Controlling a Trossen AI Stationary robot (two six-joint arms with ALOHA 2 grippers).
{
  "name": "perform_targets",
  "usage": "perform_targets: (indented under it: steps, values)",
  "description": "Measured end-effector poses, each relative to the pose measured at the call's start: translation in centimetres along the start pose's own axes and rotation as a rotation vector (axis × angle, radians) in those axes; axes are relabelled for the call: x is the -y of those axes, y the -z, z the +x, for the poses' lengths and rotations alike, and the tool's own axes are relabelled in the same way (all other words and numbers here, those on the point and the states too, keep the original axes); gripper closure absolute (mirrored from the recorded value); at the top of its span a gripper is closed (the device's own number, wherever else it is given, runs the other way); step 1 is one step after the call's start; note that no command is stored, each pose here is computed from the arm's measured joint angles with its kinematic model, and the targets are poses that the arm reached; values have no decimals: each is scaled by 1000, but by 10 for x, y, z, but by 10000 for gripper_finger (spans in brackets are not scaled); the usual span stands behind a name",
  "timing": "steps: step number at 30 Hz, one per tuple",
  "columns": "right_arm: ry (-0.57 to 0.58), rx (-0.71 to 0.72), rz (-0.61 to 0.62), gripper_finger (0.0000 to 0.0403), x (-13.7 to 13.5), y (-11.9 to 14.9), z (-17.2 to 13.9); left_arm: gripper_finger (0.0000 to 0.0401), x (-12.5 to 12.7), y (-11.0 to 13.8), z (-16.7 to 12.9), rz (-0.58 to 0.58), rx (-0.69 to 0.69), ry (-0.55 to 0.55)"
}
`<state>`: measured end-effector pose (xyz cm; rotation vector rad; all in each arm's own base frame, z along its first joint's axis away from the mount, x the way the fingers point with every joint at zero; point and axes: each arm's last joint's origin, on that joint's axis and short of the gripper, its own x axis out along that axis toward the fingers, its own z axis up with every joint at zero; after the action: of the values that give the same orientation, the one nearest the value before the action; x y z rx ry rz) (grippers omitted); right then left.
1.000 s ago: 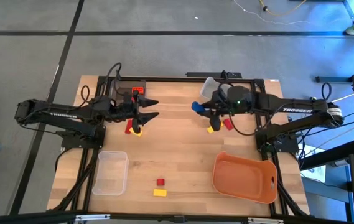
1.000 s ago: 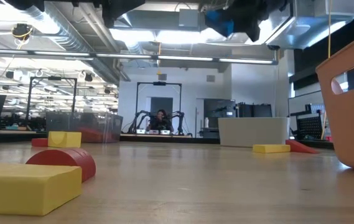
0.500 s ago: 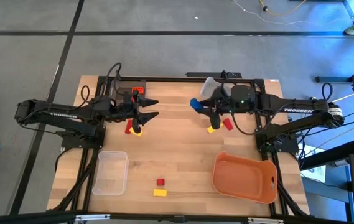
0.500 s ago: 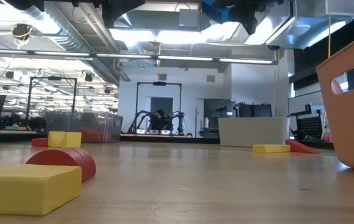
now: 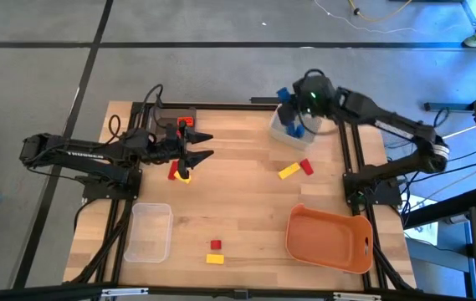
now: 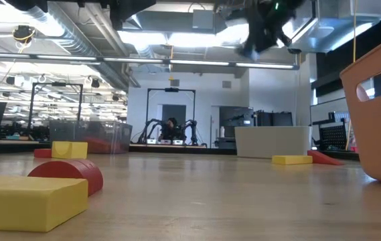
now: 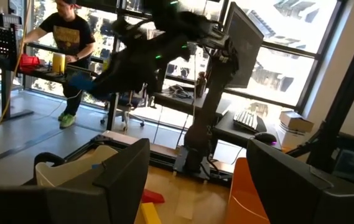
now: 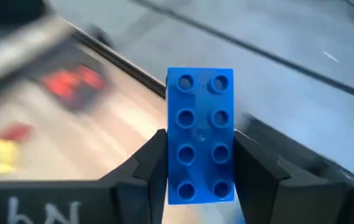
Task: Sort & place blocks by color
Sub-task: Put the blue gamepiece into the gray bin
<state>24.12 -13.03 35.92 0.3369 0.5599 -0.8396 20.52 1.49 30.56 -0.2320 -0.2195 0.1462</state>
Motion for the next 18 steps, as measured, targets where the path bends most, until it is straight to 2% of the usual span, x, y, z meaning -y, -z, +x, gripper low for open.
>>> perform_targets:
  steps: [3,8,13,18]
  values:
    - [82,-158,19,265,20,6,30,141,0,0,0,0,0,0]
    - [104,-398,113,265,36,38,85,141,0,0,0,1,0,0]
    - [162,-519,156,265,37,68,124,141,0,0,0,0,0,0]
    - [187,-550,191,265,36,81,148,141,0,0,0,0,1,0]
